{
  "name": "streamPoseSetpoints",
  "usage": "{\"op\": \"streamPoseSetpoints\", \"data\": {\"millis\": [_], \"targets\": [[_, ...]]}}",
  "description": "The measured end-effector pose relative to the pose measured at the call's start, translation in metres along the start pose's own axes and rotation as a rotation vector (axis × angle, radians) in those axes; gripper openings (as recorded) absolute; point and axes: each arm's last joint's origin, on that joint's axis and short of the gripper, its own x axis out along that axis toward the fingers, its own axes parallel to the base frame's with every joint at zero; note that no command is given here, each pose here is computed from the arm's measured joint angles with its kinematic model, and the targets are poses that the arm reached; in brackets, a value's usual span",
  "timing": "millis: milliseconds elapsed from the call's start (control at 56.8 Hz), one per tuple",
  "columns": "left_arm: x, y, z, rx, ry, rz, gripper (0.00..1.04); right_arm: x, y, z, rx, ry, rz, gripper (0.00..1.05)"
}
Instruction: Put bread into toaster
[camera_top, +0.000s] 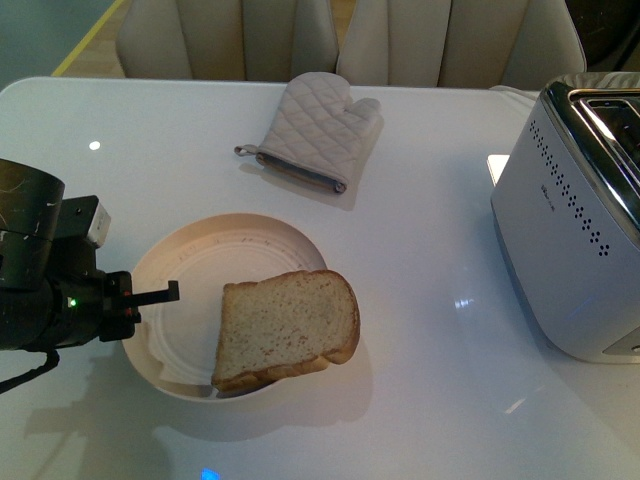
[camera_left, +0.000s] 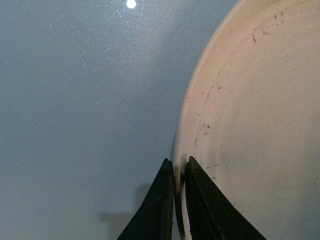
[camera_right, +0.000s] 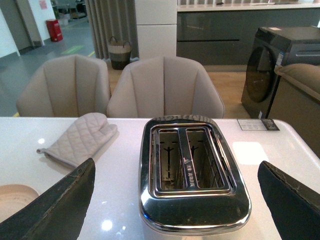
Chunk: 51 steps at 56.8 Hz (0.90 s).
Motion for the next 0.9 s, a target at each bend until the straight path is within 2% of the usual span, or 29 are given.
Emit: {"op": "streamPoseSetpoints", "data": {"millis": [70, 106, 159, 317, 511, 705, 898], "targets": [[0.0, -0.001, 0.0, -0.008, 0.003, -0.008, 0.04, 0.0, 0.0, 0.0, 0.0, 0.0, 0.0, 0.96], [0.0, -0.001, 0.0, -0.011, 0.003, -0.01, 0.08, 0.0, 0.0, 0.0, 0.0, 0.0, 0.0, 0.96], [-0.001, -0.001, -0.003, -0.012, 0.016, -0.01, 0.18, 0.0, 0.0, 0.0, 0.0, 0.0, 0.0, 0.96], [-0.01, 0.005, -0.008, -0.024, 0.024, -0.003, 0.41, 0.0, 0.0, 0.0, 0.0, 0.0, 0.0, 0.96], [-0.048, 0.02, 0.013, -0.079, -0.106, 0.001, 0.69, 0.0, 0.0, 0.0, 0.0, 0.0, 0.0, 0.96], [-0.11, 0.034, 0.035, -0.129, -0.287, -0.014, 0.98, 0.0, 0.0, 0.0, 0.0, 0.0, 0.0, 0.96], [-0.178, 0.037, 0.041, -0.143, -0.468, -0.052, 0.97, 0.0, 0.0, 0.0, 0.0, 0.0, 0.0, 0.96]]}}
